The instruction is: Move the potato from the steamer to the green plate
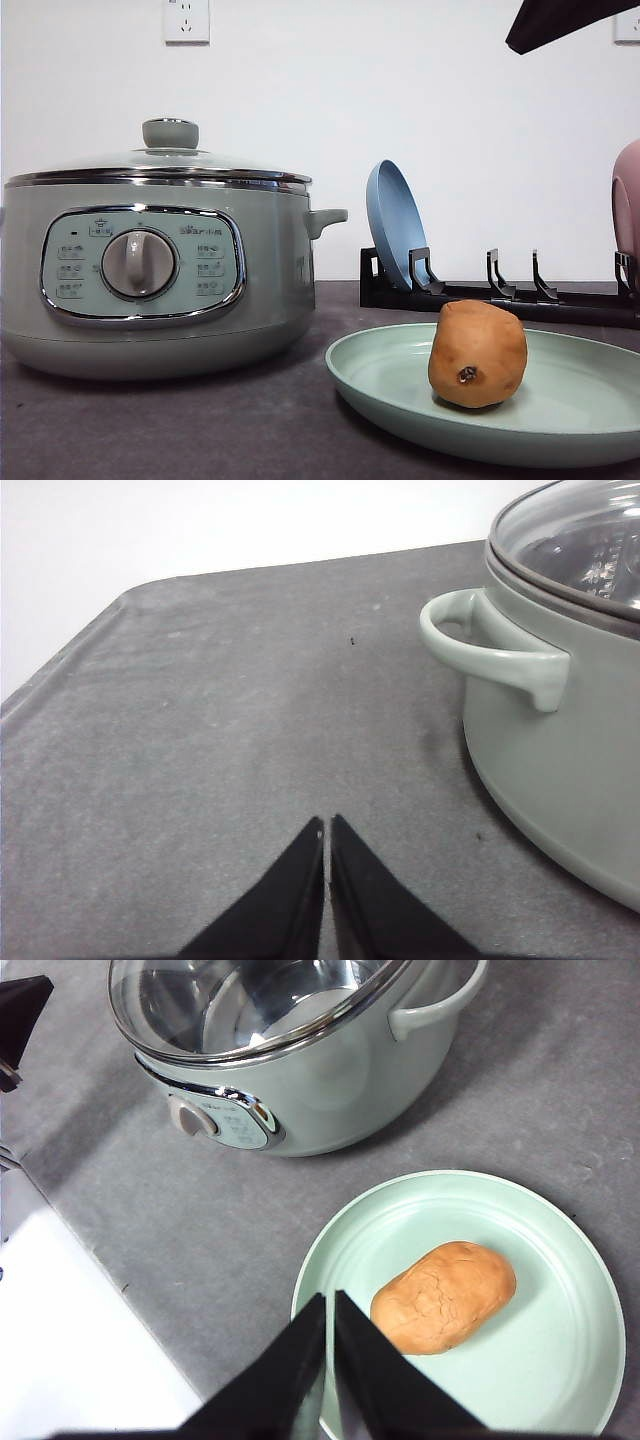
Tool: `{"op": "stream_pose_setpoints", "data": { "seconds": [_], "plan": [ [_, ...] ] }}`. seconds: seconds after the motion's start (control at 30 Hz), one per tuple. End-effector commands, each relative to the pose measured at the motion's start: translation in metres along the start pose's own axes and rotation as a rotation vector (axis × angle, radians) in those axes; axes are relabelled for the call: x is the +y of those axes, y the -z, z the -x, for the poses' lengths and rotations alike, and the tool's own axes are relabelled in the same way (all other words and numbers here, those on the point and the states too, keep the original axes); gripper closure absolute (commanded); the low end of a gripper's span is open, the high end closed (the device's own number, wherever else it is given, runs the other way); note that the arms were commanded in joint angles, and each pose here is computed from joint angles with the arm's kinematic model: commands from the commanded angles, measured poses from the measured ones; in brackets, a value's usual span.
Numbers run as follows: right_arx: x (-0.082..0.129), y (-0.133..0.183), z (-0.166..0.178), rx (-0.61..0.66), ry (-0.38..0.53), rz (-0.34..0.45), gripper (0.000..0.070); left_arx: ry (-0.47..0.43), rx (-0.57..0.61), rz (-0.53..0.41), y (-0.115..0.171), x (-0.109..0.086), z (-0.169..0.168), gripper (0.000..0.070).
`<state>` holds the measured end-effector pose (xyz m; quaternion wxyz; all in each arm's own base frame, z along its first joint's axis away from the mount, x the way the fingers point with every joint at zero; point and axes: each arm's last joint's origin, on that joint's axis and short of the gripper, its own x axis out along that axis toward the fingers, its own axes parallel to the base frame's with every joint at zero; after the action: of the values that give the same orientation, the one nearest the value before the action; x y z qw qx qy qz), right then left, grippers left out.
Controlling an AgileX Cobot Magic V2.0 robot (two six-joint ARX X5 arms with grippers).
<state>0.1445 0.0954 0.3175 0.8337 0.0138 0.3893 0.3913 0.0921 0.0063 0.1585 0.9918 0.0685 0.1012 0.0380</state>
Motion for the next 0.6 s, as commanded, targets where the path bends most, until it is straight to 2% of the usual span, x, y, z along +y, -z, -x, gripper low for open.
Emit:
{"op": "stream_pose_setpoints", "data": {
  "seconds": [0.0, 0.57],
  "plan": [
    [0.0025, -0.0049, 0.0019, -0.018, -0.008, 0.006, 0.0700, -0.002, 0.025, -0.006, 0.0069, -0.0009, -0.0022, 0.0698],
    [0.0025, -0.0049, 0.0019, -0.018, -0.008, 0.006, 0.0700, -0.002, 0.025, -0.004, 0.0069, -0.0009, -0.0023, 0.0698]
  ]
}}
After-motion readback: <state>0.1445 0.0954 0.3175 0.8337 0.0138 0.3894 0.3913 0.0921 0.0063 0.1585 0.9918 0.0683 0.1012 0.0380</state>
